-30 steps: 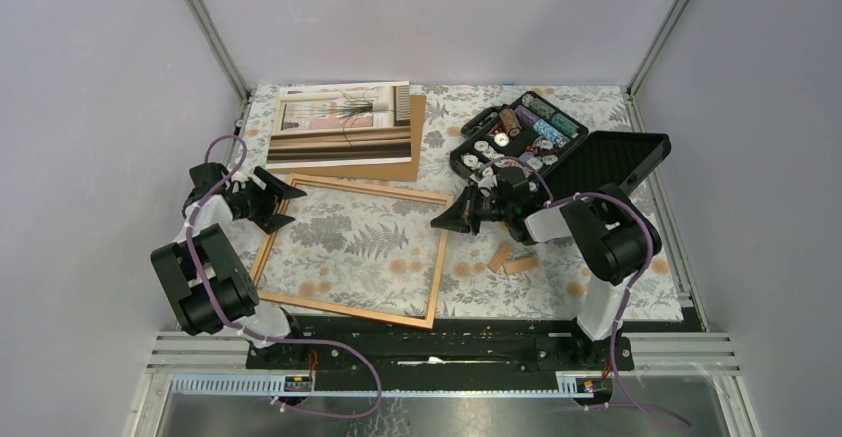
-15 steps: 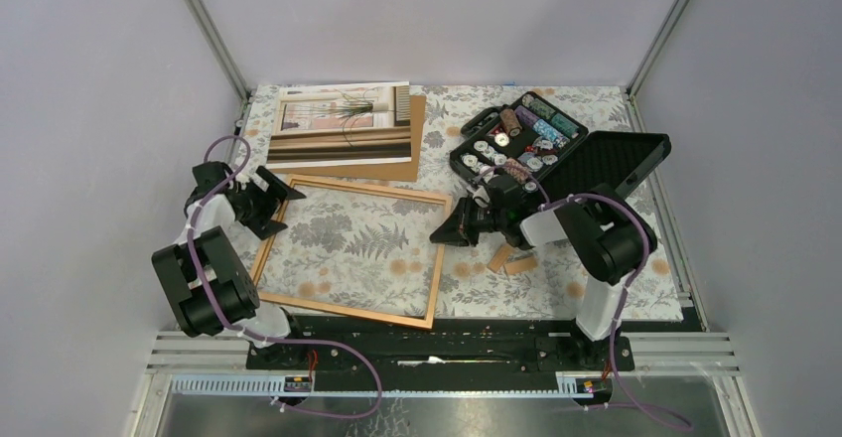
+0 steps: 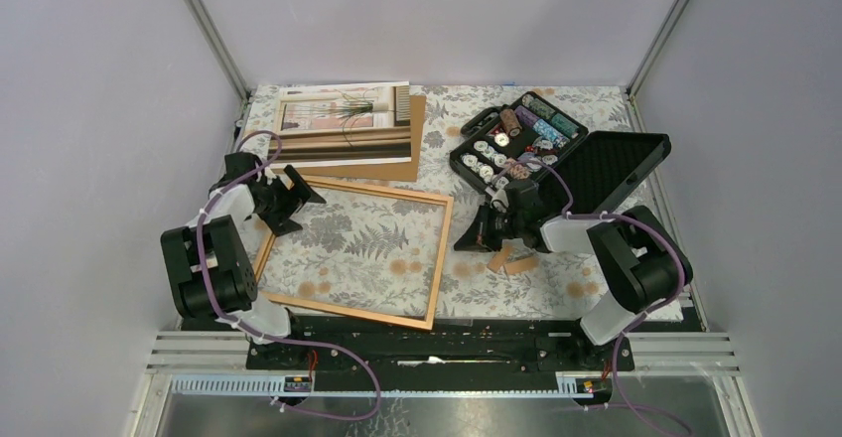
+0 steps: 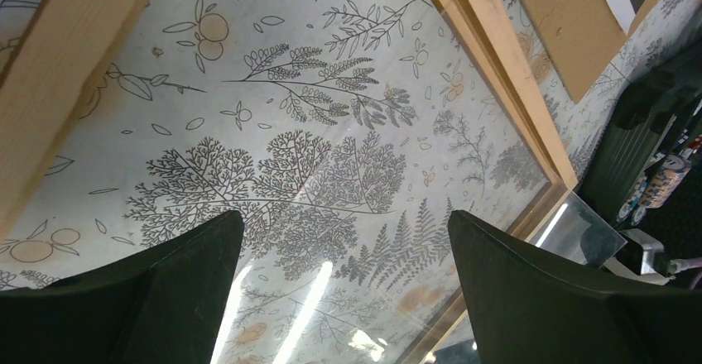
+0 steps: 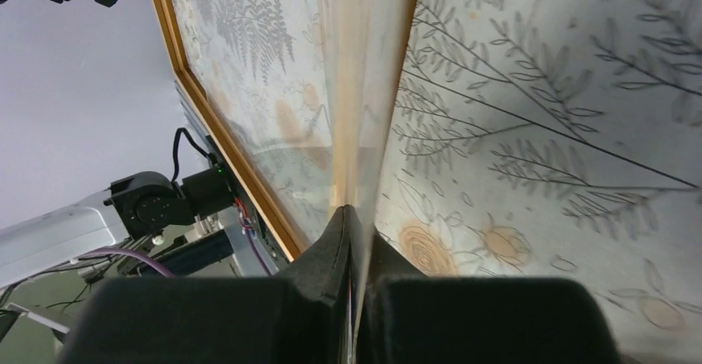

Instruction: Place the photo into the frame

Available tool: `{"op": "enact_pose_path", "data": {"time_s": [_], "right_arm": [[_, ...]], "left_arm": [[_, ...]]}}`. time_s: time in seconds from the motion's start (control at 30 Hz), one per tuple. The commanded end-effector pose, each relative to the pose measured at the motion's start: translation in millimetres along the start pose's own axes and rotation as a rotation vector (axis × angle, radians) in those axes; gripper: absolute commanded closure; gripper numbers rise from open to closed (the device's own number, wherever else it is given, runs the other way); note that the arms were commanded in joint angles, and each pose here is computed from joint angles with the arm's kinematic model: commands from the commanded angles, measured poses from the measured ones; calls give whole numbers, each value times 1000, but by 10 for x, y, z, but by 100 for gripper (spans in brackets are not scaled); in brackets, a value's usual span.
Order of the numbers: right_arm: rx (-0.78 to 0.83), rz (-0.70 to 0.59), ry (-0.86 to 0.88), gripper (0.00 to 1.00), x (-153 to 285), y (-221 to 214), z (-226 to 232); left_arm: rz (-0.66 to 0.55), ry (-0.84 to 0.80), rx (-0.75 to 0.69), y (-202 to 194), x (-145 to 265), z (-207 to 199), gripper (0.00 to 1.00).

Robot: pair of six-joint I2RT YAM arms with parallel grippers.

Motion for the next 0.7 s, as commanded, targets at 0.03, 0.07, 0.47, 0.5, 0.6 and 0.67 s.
{"op": "enact_pose_path", "data": {"time_s": [0.03,0.07,0.47,0.5,0.6,0.67], "right_arm": [[142,-74,17,100,166,74,-120],[155,-72,27,100,167,62,-153],[317,-199,222,100,328,56,74],[335,-212,257,100,365,70,143],[383,-243,301,100,490,81,295],[422,-272,282,100,584,117,388]], "left_arm": [[-24,-27,-65,38,-79,-50,1],[-13,-34,-65,22,-117,-46,1],[6,-154,-69,13,-95,-218,1],[7,-169,-83,12,-63,-248,1],[14,-224,-134,17,17,-341,1],[15,-259,-175,29,46,-386,1]]}}
Point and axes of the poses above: each gripper's point midway between its finger pads, its own x axis back along the fingers, its own z axis along the line the jaws close on, y = z × x, the point moved 8 cm from there along x, back along the fingers, and after that the axes turned 13 degrees about x, right-handed, at the moved point
